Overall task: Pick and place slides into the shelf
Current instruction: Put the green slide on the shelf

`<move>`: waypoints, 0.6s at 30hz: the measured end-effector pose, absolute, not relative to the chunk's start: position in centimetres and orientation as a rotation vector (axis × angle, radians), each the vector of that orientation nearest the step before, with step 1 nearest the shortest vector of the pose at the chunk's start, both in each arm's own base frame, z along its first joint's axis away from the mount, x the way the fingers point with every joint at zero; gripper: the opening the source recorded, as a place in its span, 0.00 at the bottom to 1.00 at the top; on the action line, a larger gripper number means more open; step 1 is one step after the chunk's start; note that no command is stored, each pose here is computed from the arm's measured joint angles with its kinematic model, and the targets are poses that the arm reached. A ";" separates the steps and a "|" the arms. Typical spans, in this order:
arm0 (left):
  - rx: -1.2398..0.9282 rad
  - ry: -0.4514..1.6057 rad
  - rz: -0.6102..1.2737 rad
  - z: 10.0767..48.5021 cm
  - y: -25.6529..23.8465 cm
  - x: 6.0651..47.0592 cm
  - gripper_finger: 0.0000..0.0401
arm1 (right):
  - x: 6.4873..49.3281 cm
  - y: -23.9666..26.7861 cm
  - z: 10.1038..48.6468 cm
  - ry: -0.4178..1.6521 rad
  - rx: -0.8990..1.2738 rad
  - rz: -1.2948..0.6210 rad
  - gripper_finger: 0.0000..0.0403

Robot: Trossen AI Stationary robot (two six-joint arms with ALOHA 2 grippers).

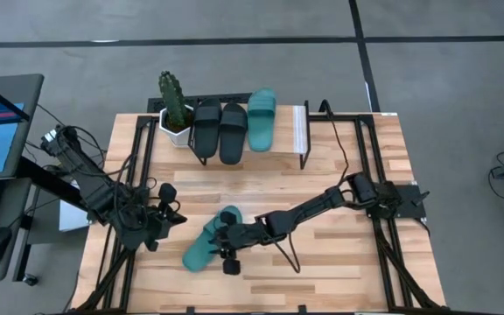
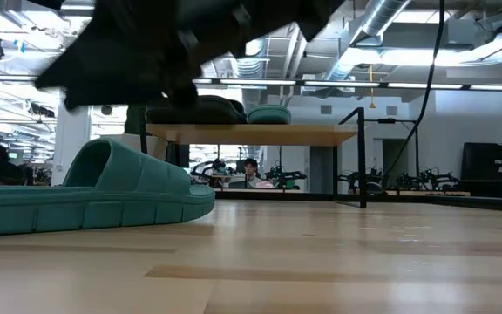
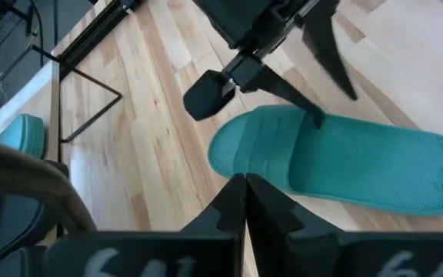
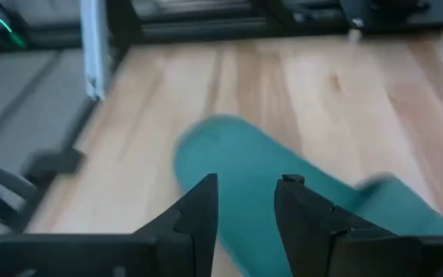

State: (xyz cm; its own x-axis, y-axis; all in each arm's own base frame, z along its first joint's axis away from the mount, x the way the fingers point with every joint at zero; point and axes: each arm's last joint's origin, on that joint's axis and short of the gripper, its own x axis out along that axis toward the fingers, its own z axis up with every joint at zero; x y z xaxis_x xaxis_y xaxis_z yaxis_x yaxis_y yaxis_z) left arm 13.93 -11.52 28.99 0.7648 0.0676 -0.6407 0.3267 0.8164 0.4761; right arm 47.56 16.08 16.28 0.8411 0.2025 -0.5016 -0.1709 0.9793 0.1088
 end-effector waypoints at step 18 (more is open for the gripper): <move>0.611 0.694 -0.147 29.0 -11.5 14.0 0.00 | 47.4 16.5 15.4 0.652 0.191 0.127 0.29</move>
